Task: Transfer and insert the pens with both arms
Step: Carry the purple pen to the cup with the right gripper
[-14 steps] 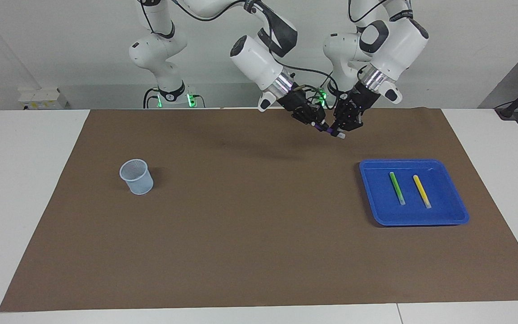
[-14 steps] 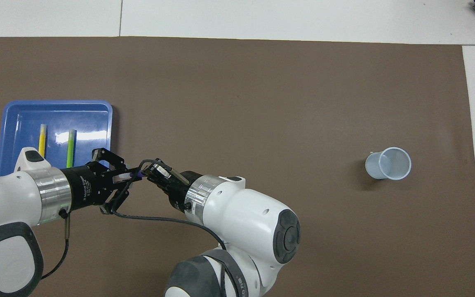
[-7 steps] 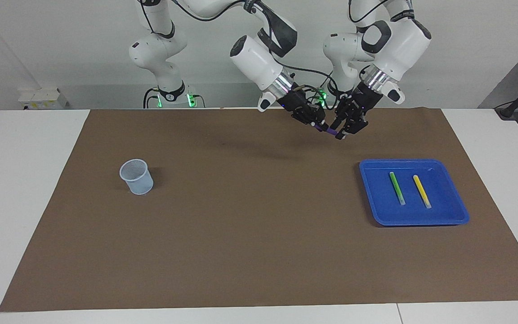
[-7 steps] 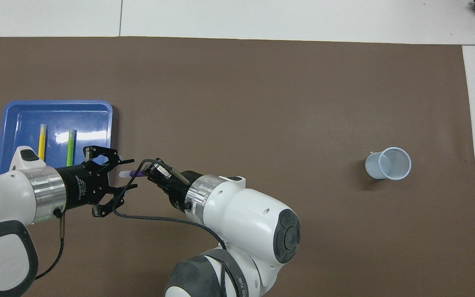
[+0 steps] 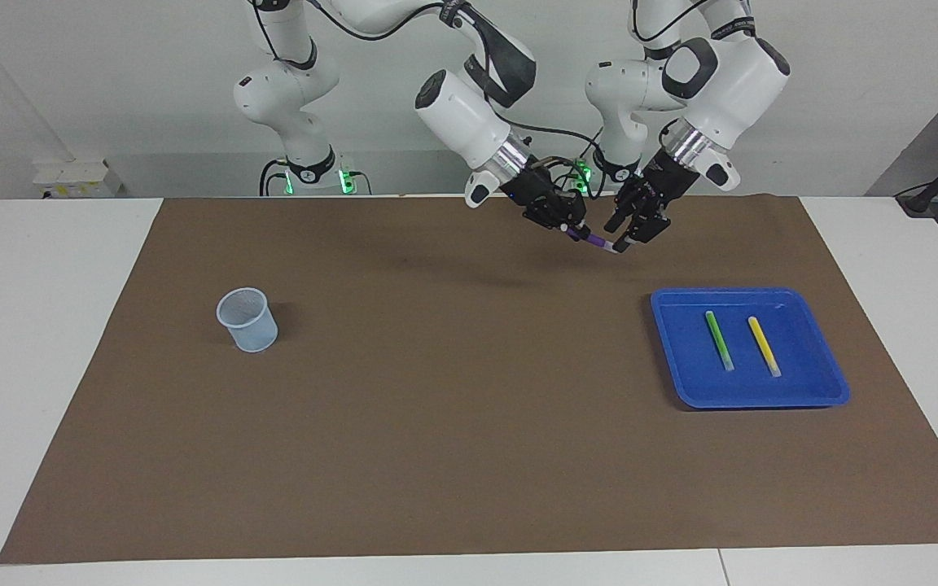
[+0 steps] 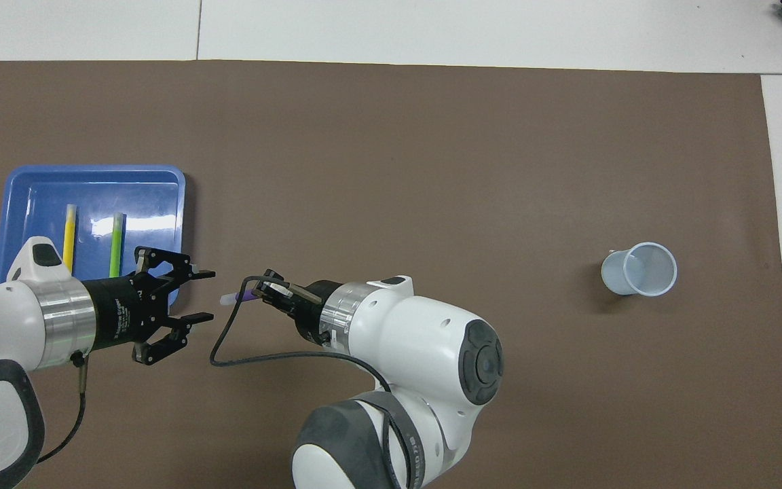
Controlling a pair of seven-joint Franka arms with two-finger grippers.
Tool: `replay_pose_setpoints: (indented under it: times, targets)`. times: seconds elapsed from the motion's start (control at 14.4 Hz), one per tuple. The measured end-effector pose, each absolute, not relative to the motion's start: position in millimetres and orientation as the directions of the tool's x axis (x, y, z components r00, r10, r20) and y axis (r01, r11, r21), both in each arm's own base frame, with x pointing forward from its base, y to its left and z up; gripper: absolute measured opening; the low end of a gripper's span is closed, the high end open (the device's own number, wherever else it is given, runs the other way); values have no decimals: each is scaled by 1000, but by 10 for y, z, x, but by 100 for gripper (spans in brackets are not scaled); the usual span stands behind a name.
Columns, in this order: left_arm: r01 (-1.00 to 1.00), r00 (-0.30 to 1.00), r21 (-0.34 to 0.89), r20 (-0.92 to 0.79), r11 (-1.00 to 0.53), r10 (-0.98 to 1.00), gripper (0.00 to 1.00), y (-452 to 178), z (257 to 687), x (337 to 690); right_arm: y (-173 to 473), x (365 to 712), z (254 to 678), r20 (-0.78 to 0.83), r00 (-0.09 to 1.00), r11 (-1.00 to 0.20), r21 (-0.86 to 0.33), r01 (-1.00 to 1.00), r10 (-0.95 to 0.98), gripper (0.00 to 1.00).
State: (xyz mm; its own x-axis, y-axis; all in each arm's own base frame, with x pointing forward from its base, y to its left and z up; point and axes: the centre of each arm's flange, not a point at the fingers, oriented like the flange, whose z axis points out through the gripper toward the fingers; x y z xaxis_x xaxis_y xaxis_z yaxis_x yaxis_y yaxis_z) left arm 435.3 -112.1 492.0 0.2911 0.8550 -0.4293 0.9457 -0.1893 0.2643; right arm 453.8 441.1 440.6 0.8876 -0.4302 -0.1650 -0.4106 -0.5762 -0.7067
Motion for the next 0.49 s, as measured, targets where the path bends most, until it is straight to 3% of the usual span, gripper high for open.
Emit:
replay_pose_setpoints:
  times: [0.28, 0.49]
  targets:
    - [799, 597, 309, -300, -516, 744, 51, -844, 4861, 4302, 4035, 4628, 4163, -84, 952, -704, -654, -276, -295, 18]
    - [618, 784, 310, -189, -722, 591, 50, -555, 4836, 4275, 3613, 4872, 4157, -33, 986, -808, -570, -151, -161, 18]
